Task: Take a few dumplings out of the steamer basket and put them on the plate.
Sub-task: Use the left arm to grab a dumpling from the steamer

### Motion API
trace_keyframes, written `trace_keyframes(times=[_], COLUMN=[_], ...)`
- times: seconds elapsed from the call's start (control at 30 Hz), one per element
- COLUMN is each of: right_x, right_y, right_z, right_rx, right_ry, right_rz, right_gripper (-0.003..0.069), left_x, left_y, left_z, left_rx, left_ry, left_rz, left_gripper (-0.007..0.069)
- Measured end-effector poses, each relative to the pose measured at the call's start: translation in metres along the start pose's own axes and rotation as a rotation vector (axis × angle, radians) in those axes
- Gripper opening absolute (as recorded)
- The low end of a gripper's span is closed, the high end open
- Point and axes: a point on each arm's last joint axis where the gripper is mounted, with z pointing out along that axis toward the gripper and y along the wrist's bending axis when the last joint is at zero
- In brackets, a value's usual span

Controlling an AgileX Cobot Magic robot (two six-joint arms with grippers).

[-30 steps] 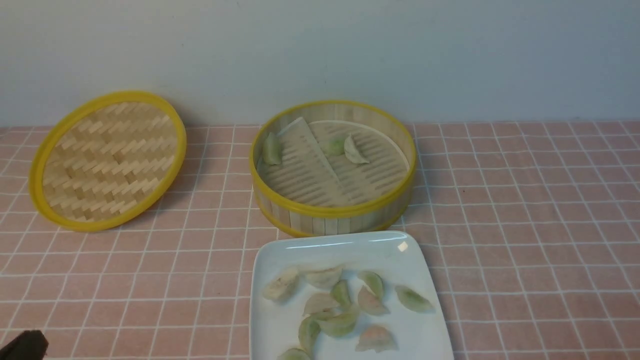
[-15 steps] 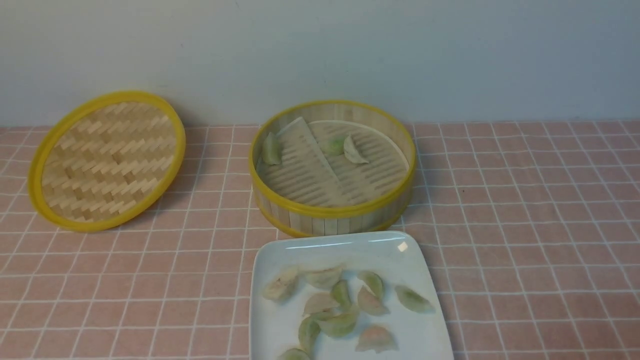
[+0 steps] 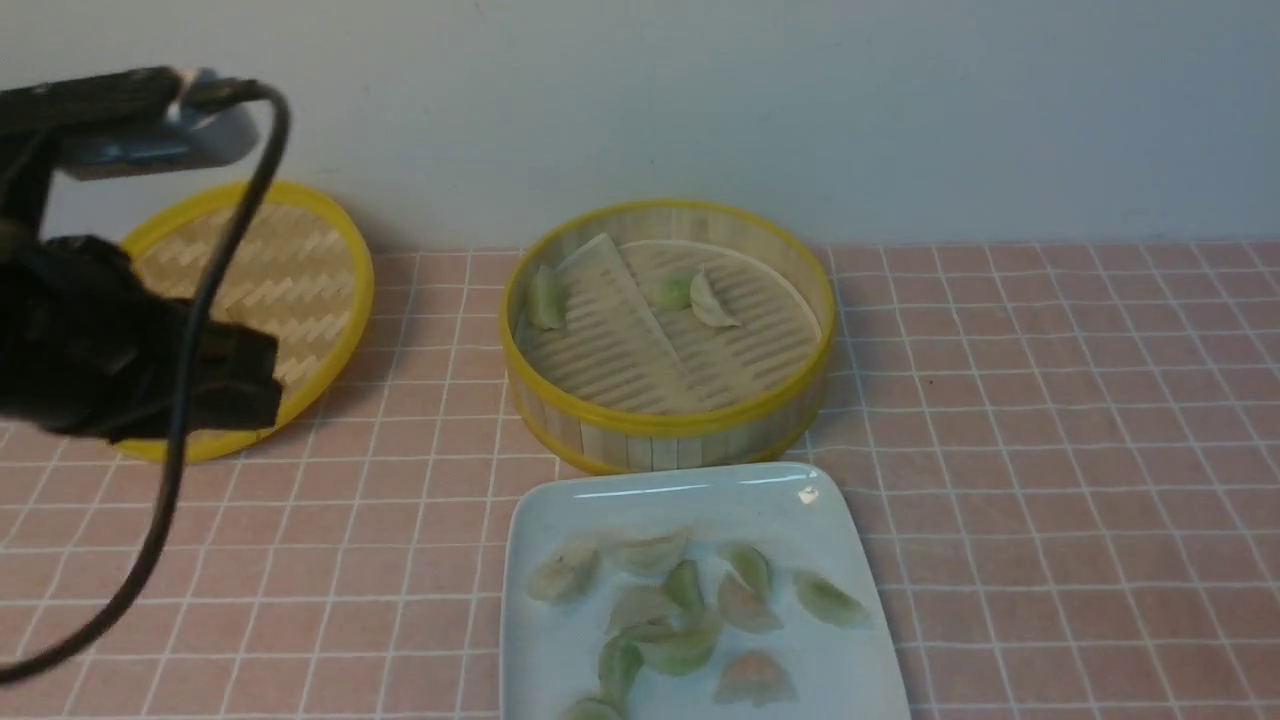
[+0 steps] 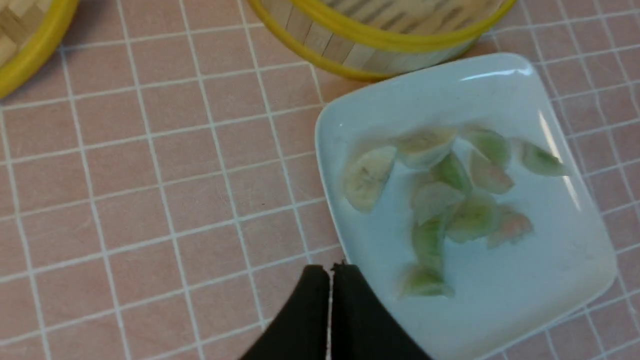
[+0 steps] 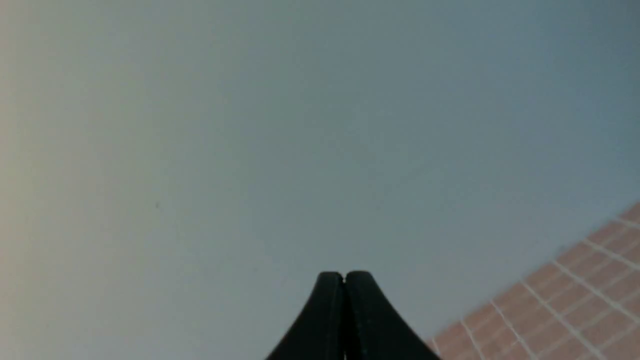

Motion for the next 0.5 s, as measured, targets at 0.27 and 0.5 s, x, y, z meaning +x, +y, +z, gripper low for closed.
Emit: trace_keyframes(times=[0.27,0.5], right_x=[-0.030,-0.039], right_y=[0.064,0.080], right_z=[0.033,0.086], right_rx=[0.048,0.095], right_ry=[0.702,1.032], right_rz=[-0.335,-0.508], right_gripper=[-0.0014,-0.0014], left_x=[-0.070,-0.113], left_y=[-0.005,-0.032], left_z=[0.056,0.121], left_rx=[-0.098,-0.152], left_ry=[0.076,0.144], left_rz=[0.133,0.261], left_gripper=[-0.0006,-0.0006])
